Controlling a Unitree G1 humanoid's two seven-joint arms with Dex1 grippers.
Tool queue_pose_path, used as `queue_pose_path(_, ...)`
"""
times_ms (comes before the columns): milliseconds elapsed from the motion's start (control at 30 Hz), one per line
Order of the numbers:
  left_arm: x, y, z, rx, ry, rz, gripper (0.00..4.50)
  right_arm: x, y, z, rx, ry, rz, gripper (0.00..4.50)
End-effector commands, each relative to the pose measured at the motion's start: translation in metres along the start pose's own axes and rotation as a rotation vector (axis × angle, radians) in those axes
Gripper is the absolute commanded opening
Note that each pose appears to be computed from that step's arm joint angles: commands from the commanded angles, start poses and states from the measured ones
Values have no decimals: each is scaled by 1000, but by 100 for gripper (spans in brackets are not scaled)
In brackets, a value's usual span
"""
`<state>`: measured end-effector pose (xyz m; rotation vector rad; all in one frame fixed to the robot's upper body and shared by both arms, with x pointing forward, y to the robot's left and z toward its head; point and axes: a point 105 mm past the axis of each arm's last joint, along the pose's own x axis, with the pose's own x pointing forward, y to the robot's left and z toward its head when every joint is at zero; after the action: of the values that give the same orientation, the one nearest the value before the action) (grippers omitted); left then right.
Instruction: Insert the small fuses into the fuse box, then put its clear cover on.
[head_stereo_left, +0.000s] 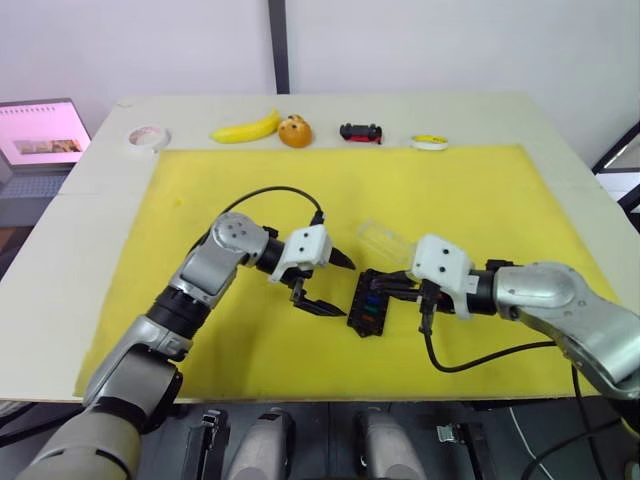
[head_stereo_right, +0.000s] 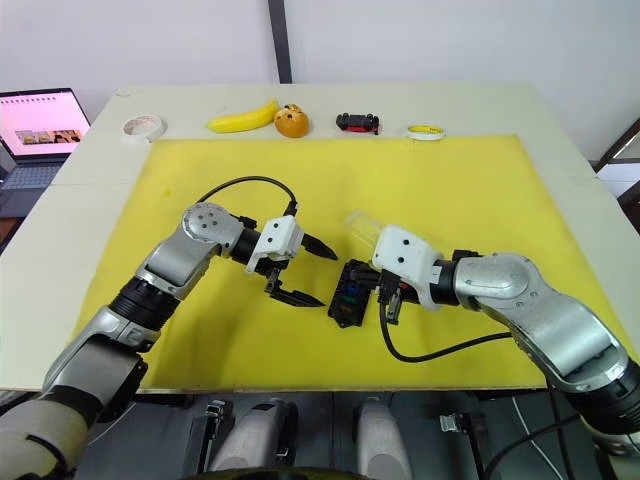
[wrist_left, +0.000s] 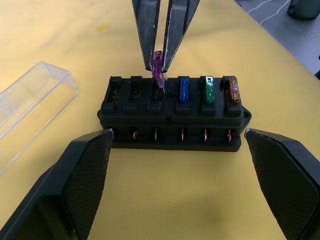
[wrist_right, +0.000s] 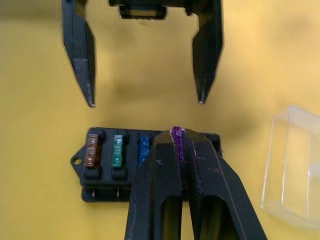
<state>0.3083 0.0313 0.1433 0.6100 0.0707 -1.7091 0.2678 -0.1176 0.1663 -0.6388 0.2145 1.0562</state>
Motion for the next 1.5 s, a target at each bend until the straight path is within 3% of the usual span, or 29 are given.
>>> queue_pose_path(33, -3, 3, 11, 44, -16, 21, 443, -1, -5, 6, -43, -19, -13, 0)
queue_pose_path(1500, 0, 3, 20, 49, -31, 23, 443, 8, 0, -10, -84, 13, -15, 0)
